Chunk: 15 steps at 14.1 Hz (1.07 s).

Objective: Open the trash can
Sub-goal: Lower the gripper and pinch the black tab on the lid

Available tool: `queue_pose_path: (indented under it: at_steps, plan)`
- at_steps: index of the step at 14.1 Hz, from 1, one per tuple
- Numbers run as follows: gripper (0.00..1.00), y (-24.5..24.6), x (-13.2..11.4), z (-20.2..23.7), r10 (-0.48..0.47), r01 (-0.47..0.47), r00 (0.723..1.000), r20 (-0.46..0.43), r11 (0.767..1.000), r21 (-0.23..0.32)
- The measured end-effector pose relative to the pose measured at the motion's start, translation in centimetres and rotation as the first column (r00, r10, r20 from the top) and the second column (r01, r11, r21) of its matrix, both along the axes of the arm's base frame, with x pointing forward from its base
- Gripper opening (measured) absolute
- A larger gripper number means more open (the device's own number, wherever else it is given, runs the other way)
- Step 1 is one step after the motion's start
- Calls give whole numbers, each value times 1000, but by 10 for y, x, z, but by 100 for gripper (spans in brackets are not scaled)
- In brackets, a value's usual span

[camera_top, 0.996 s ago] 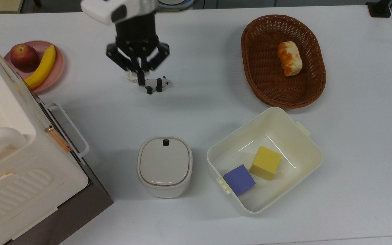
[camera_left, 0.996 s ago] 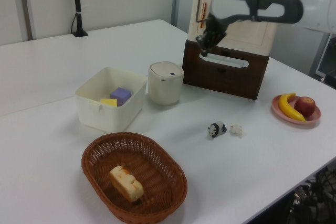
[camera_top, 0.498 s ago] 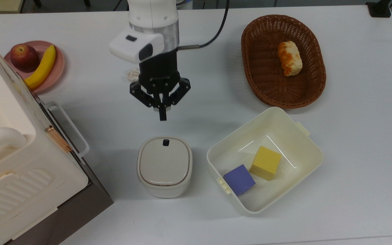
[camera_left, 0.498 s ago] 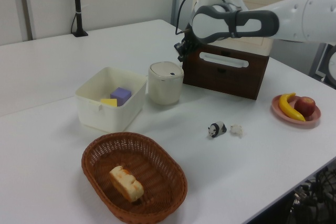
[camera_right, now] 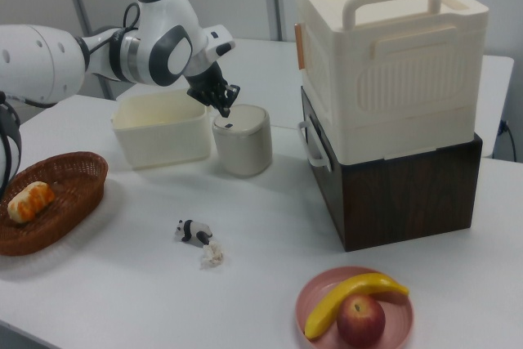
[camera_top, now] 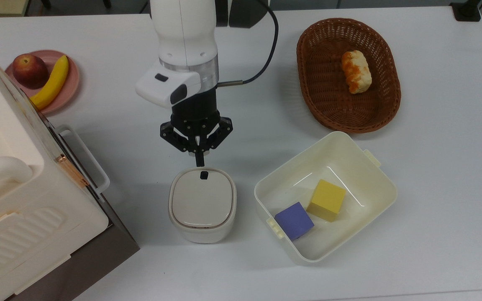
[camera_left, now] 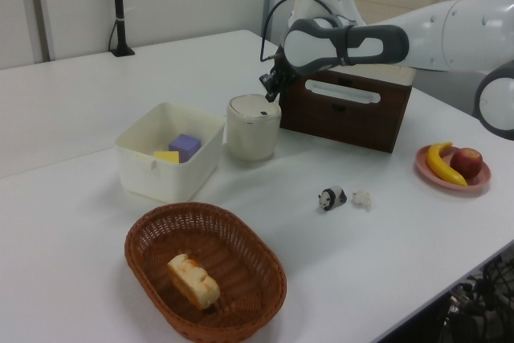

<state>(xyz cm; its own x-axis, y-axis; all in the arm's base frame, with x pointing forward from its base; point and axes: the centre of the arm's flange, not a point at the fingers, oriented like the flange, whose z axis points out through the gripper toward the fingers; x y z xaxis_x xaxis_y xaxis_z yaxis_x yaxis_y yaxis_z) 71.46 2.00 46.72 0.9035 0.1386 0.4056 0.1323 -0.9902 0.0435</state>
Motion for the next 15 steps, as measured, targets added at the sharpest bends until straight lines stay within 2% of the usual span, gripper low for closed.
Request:
queue_pose_path:
  at_steps: [3, 7, 15]
  plan:
    - [1, -1, 4, -14, 2, -2, 1000, -16, 1000, -4]
    - [1, -1, 11, -21, 4, -4, 1000, 8, 1000, -7]
    - [1, -1, 13, -27, 12, -12, 1000, 3, 1000, -23]
